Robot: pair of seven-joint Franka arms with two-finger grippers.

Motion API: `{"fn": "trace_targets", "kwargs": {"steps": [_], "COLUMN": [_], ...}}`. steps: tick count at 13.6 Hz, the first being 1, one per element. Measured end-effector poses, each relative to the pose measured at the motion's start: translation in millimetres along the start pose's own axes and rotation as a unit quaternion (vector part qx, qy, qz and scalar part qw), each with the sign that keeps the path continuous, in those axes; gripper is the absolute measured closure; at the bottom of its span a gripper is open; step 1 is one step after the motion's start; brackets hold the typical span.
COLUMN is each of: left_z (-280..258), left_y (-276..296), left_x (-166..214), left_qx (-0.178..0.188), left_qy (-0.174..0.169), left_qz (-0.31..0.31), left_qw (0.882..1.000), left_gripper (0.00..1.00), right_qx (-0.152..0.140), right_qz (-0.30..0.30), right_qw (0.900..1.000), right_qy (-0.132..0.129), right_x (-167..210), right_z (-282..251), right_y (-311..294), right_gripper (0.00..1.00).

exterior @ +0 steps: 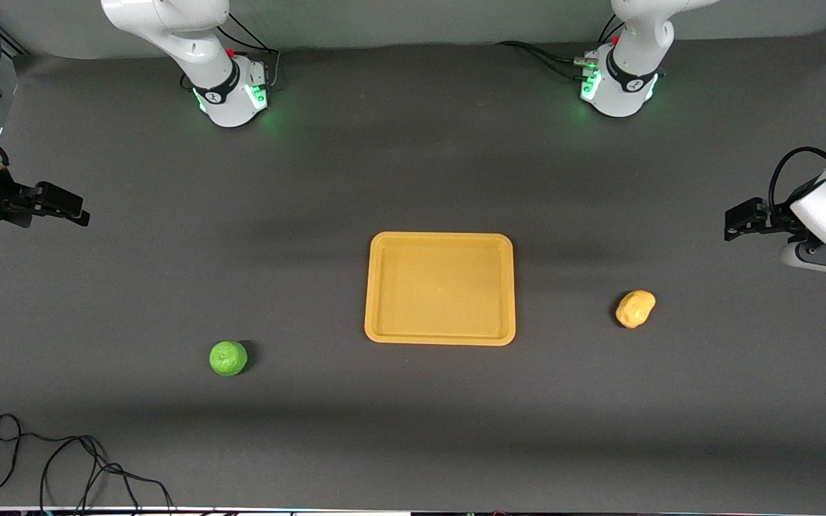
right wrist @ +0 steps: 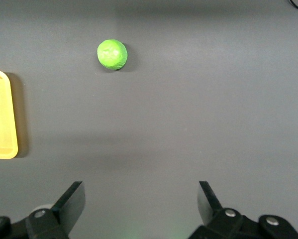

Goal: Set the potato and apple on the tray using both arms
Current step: 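Move the left gripper toward the yellow potato beside the tray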

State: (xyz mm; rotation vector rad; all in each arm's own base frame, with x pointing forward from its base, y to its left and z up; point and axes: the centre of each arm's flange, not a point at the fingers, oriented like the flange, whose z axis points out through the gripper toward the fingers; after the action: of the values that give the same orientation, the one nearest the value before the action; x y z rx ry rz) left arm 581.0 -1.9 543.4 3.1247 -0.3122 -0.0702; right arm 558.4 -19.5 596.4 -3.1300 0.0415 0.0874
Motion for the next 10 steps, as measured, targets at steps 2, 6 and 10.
{"fn": "trace_targets", "kwargs": {"steps": [2,6,10], "left_z": [0.2,4.7,70.8], "left_y": [0.0,-0.2,4.3], "left_x": [0.0,2.1,31.7], "left_qx": [0.0,0.0,-0.014], "left_qy": [0.0,0.002,0.005], "left_qz": [0.0,0.0,-0.01], "left_qw": [1.0,1.0,1.0], "left_gripper": [0.0,0.0,0.0], "right_qx": [0.0,0.0,-0.001], "right_qz": [0.0,0.001,0.001], "right_qw": [1.0,1.0,1.0], "right_qy": [0.0,-0.001,0.0], "right_x": [-0.1,-0.1,0.0], "right_z": [0.1,0.1,-0.5], "right_y": [0.5,1.3,1.6], "right_gripper": [0.0,0.0,0.0]}}
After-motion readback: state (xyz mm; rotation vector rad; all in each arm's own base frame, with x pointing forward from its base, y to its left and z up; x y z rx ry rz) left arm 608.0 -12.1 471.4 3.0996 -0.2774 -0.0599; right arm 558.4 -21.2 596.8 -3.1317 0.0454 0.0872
